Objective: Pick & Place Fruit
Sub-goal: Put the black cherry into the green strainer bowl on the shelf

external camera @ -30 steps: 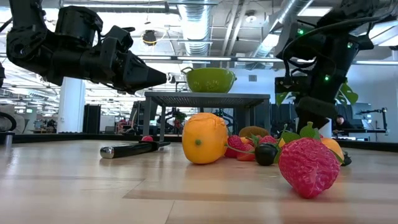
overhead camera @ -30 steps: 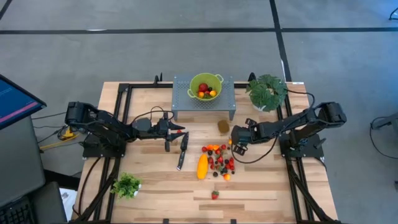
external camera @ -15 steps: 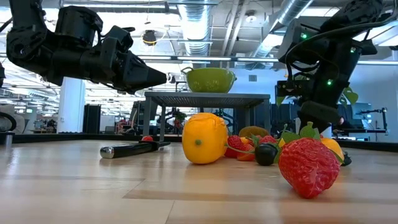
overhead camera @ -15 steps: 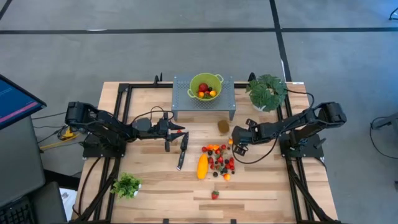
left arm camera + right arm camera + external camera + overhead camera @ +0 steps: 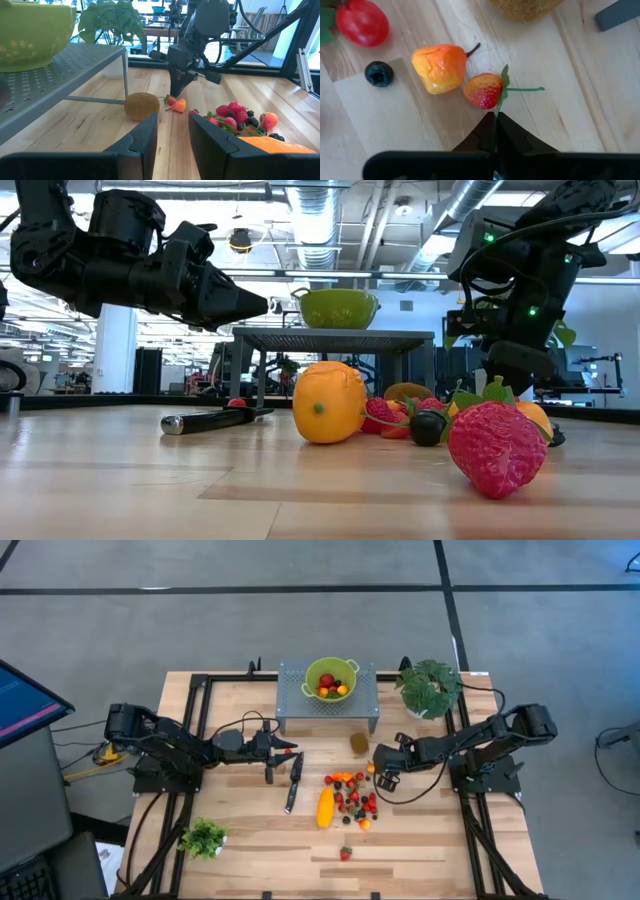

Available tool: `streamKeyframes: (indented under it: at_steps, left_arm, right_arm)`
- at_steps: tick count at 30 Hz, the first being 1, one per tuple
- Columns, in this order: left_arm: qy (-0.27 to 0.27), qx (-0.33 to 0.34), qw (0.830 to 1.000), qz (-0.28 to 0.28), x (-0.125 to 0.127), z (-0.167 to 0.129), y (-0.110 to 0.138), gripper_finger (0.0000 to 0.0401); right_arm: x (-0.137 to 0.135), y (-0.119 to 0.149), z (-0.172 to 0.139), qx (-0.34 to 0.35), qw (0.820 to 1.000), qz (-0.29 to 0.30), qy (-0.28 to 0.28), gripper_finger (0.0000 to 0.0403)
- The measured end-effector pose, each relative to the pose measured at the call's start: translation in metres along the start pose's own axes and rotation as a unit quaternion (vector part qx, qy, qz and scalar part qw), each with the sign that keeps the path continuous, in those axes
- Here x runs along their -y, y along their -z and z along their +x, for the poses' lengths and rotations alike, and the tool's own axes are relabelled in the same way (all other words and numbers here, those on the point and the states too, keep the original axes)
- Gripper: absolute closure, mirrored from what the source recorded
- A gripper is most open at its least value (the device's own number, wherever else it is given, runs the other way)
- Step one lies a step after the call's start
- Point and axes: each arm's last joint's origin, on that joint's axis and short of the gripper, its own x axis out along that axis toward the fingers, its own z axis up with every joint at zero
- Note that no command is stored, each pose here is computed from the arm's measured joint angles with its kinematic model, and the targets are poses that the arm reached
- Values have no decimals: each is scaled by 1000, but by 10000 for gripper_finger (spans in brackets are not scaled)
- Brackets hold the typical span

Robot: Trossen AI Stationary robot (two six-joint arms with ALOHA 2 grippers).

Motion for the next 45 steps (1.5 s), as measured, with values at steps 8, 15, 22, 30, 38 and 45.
streamKeyframes:
  at_steps: [8,15,22,30,38,45]
  left_arm:
    - [1,0,1000,0,0,0,0,295]
    - [2,0,1000,0,0,0,0,295]
    - [2,0,1000,0,0,0,0,295]
    - [-1,0,1000,0,0,0,0,295]
    - [0,0,1000,0,0,0,0,295]
    - [0,0,1000,0,0,0,0,295]
  right_arm:
    - [-2,-9,-6,11,1000,-1,-4,402]
    - [-7,-33,-22,35,999,-27,-12,403]
    - [-13,-68,-48,92,993,-68,-27,403]
    - [-8,-118,-90,186,976,-107,-32,403]
    - [18,-158,-115,289,952,-100,-6,403]
    - [54,-178,-115,349,936,-45,31,403]
